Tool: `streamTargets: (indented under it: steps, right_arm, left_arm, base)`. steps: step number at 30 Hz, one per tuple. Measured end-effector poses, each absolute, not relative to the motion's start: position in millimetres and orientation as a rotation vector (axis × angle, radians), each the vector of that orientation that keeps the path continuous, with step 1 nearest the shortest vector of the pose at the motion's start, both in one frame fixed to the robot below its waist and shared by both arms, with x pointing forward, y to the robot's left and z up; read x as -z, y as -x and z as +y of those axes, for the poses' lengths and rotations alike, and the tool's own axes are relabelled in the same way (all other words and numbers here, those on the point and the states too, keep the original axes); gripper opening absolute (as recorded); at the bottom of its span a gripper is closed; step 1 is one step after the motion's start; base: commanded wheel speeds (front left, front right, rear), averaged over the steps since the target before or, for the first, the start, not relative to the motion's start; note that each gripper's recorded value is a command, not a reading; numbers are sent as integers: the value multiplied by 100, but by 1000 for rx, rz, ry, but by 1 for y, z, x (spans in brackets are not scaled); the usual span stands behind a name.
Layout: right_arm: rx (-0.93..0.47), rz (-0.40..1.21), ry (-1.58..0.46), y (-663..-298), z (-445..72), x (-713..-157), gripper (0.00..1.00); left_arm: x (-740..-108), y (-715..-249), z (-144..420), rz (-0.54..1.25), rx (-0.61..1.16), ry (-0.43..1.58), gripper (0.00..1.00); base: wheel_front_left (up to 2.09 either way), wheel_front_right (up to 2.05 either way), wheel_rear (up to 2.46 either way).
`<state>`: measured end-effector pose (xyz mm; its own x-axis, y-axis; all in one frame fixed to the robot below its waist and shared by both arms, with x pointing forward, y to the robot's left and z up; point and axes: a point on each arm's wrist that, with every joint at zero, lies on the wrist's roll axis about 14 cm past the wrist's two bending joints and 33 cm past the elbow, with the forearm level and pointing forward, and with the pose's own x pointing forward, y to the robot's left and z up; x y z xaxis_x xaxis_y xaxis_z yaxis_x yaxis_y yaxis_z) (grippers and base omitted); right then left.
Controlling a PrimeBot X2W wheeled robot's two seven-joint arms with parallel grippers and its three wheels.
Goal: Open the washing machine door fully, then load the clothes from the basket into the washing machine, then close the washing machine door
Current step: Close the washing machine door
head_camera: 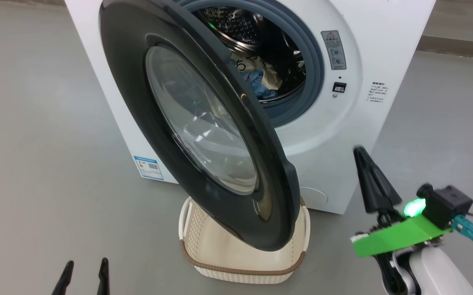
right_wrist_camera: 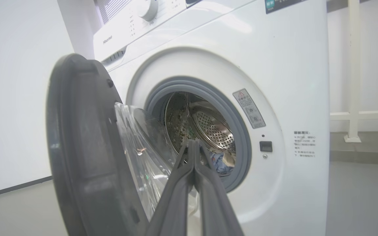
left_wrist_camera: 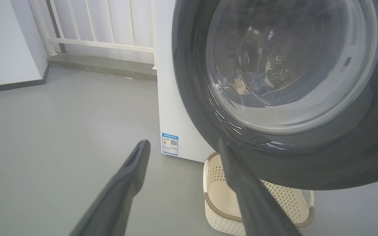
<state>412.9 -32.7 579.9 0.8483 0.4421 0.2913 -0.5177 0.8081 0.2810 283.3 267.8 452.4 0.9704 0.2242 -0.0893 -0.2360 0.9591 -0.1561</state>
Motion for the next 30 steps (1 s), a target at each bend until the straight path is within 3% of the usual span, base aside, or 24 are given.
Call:
streamTargets:
  steps: [5, 13, 18, 30]
  right_arm:
    - [-632, -365, -388, -398, -6, -633, 0]
    - [-817, -448, -415, -356, 33, -665, 0]
    - [-921, -400, -410, -334, 59, -653, 0]
    - [-927, -149, -366, -334, 70, -576, 0]
  left_arm:
    - [-454, -282, 270, 66, -242, 167, 100]
    - [-457, -282, 273, 55, -248, 166, 100]
    - [-457, -281, 272, 52, -250, 171, 100]
    - [-457, -275, 274, 49, -275, 178, 100]
  base:
    - [0, 0, 0]
    - [0, 0, 0]
    - [0, 0, 0]
    - [0, 0, 0]
